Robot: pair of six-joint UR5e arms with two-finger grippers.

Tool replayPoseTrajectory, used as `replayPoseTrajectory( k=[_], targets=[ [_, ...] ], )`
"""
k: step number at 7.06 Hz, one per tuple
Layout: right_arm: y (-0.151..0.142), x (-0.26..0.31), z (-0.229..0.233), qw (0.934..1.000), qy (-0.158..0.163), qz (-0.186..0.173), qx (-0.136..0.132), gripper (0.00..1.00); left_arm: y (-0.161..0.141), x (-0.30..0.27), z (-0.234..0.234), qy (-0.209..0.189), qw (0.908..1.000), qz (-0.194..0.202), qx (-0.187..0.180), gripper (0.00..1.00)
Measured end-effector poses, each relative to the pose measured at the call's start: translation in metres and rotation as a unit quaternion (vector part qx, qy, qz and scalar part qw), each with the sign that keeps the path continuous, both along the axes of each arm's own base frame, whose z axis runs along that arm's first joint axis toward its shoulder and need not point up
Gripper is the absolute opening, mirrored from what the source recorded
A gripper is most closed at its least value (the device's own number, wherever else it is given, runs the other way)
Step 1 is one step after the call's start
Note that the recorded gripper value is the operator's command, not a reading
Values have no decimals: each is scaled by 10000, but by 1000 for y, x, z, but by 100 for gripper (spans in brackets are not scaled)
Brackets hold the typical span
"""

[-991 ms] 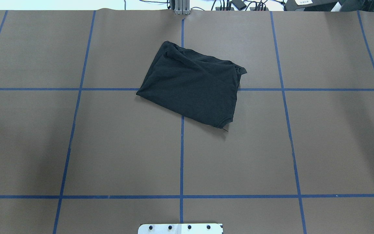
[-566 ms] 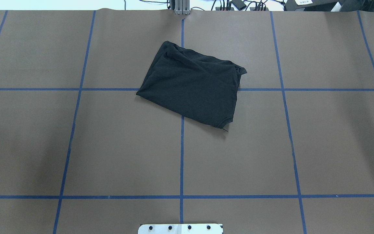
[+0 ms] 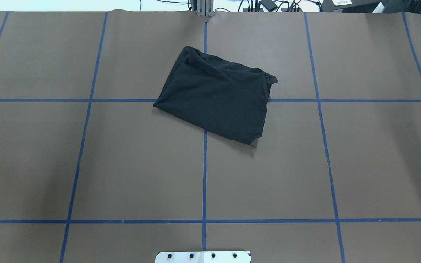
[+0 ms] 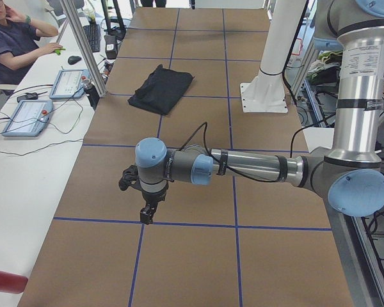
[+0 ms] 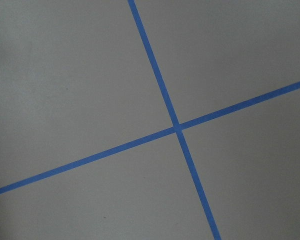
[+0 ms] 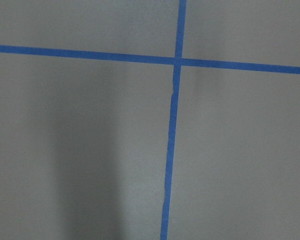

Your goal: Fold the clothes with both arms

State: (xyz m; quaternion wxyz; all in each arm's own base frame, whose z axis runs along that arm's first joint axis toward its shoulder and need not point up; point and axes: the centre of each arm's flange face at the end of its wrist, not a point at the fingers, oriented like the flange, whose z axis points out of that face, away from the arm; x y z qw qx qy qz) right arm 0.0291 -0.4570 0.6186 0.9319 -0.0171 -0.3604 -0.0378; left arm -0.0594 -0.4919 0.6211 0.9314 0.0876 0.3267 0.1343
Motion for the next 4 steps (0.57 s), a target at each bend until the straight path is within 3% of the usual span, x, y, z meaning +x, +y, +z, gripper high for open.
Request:
replayPoseTrajectory(
  k=[4],
  targets=[
    [4,0,3,10000,-1,0,-26,100,43,0,29,48,9992,-22,-393,100]
  ],
)
